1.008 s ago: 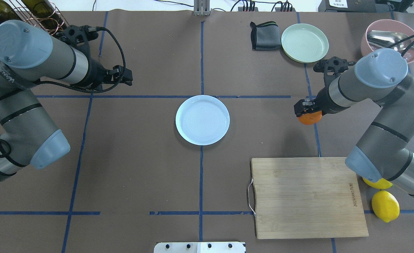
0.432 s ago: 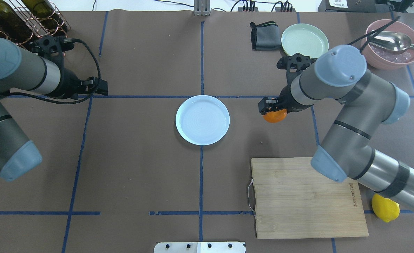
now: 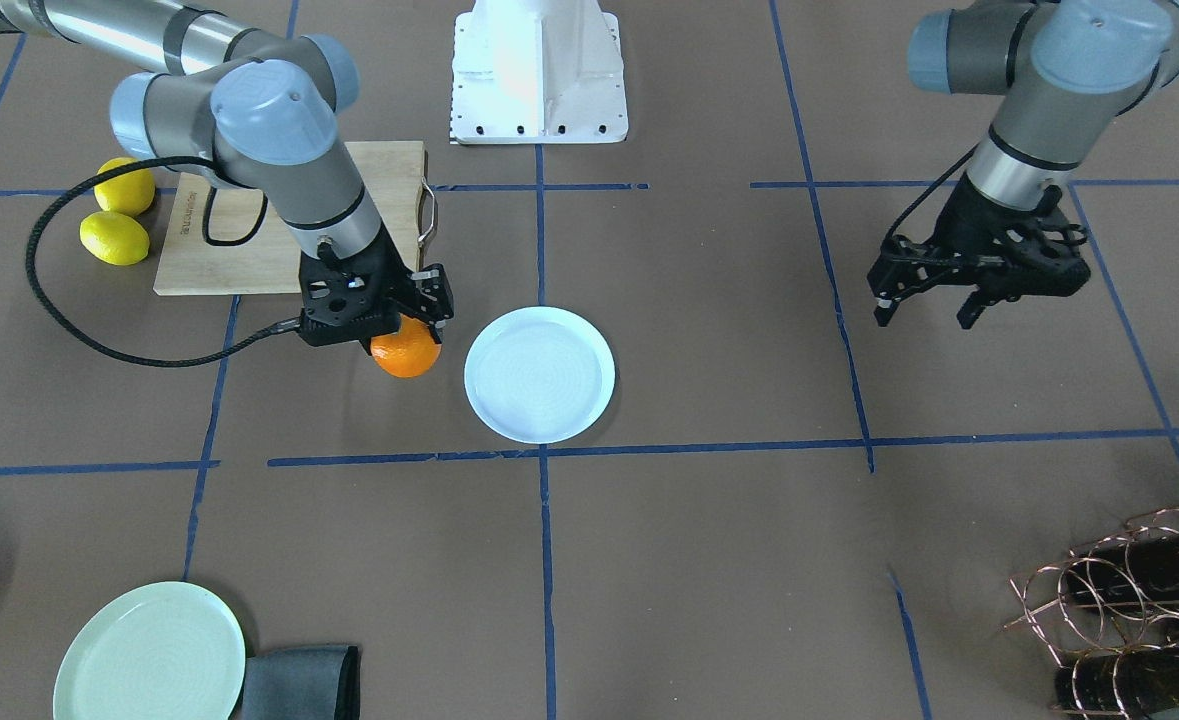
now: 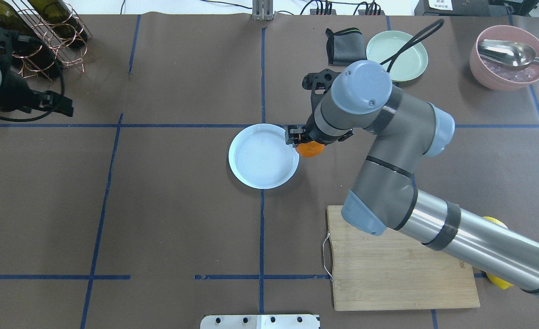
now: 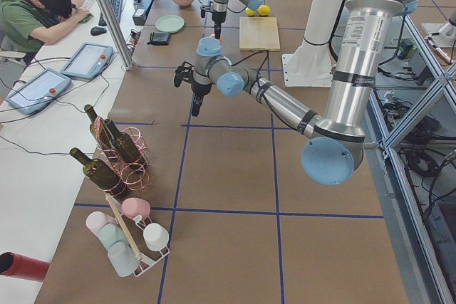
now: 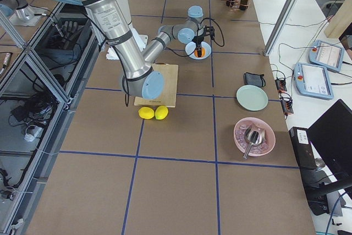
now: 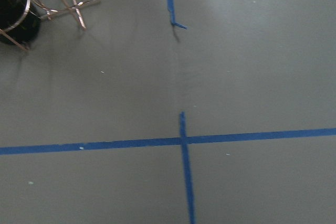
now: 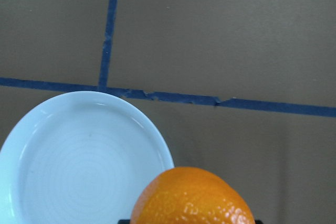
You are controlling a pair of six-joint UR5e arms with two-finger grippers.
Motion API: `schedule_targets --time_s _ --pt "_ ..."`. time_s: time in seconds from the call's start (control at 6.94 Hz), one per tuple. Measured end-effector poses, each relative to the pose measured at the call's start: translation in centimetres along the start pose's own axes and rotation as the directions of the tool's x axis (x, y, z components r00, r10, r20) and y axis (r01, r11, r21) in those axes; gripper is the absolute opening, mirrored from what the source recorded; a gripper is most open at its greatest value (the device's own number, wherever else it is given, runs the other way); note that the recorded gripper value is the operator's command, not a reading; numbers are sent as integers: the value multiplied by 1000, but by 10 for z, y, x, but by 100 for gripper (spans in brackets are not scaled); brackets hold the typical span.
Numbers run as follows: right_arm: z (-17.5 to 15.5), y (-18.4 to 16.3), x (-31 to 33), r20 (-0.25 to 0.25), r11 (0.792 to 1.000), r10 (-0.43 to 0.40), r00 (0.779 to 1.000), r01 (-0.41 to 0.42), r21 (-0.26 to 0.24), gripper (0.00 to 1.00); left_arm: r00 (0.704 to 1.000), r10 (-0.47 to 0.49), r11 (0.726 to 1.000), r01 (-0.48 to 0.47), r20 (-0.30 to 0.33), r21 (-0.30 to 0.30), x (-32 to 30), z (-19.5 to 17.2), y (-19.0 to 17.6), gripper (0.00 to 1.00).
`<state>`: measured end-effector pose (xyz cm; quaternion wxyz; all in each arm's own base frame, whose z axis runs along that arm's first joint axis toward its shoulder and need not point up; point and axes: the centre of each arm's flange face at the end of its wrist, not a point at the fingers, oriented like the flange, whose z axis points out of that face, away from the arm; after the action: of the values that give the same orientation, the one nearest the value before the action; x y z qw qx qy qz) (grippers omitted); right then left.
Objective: Pick orange to plate
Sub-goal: 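Carry the orange with the right gripper over the light blue plate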
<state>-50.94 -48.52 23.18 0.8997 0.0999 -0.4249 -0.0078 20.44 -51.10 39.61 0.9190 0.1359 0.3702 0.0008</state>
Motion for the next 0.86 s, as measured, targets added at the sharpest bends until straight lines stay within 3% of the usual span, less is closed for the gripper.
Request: schedule_targets --time_s 0.29,0.58,0.72,0.86 --pt "27 -3 -52 -26 1000 -11 1000 11 -3 0 996 48 999 -47 73 -26 -61 -15 -6 100" --pt "44 -1 -72 -44 1000 -20 999 19 -15 0 992 73 997 -70 107 -31 -101 -25 -6 100" --pt "53 -3 -78 -54 1000 -20 998 19 -22 79 989 85 996 -82 122 -31 -120 -31 -4 100" --pt "57 -6 -86 -61 1000 -20 998 18 -25 100 987 94 995 -90 130 -31 -131 -34 -2 100"
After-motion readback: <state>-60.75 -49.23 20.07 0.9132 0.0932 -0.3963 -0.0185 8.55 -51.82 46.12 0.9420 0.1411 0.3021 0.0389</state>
